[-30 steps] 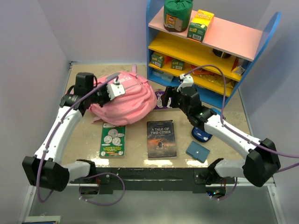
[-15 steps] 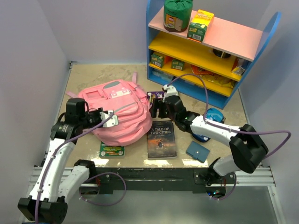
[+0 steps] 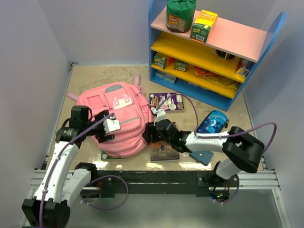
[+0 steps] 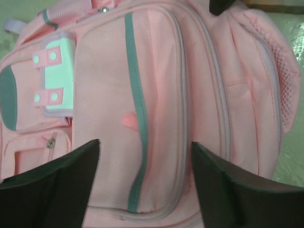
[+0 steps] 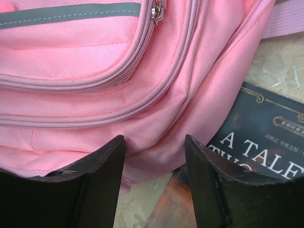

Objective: Pack the student bag
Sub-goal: Place the student bag at the center of the board.

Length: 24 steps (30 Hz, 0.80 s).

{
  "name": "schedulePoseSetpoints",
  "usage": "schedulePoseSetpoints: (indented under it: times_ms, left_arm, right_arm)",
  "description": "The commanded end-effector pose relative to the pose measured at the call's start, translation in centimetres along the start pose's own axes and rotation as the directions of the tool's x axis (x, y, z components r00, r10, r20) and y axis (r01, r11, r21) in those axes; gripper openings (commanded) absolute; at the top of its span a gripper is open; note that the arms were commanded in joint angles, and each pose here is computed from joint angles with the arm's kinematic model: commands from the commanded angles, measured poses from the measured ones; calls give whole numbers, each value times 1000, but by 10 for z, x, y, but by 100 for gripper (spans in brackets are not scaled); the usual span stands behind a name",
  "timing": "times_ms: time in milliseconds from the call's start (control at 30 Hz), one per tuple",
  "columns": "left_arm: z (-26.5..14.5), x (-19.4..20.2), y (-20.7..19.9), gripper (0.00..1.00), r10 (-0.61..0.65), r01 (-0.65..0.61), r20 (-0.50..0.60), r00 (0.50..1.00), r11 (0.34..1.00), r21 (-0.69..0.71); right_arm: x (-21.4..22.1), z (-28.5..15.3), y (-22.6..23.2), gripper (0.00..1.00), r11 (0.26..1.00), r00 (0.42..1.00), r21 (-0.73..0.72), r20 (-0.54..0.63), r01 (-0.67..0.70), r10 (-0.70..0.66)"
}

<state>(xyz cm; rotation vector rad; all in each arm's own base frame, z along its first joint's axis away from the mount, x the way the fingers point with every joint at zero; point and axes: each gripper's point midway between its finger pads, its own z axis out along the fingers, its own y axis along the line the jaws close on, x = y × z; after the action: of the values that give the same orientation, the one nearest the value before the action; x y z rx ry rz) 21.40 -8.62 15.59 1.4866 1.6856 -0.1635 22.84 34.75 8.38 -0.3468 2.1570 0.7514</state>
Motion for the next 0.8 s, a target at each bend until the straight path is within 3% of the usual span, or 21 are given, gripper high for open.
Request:
schedulePoseSetpoints:
  times_ms: [0,133,267,400,533,633,767]
  left_arm:
    - [-4,-51,4,95,-77,58,192,978,993,102]
    - [7,-85,-10,100,-130,50,326,937,969,240]
    - [47,-79,-40,100,-80,2,241,967,952,307]
    - [70,-55,-31,100,3,-39,161,987,975,220]
    - [79,-26,-21,100,40,-46,46,998,988,150]
    - [79,-14,-11,91,53,-53,-2,999,996,65]
    - [79,-3,-7,71,52,-52,-33,998,999,8]
  right_arm:
    - [24,0,18,55,996,998,-71,-11,-58,57]
    - [32,1,42,45,986,998,-153,-17,-64,62]
    - [33,-2,71,37,968,999,-248,-19,-34,30]
    - [24,-14,76,29,963,1000,-269,9,-21,25]
    - [18,-29,66,29,970,999,-245,39,5,5]
    - [9,-37,56,29,978,997,-206,74,41,-26]
    - [-6,-39,47,29,979,993,-193,108,66,-46]
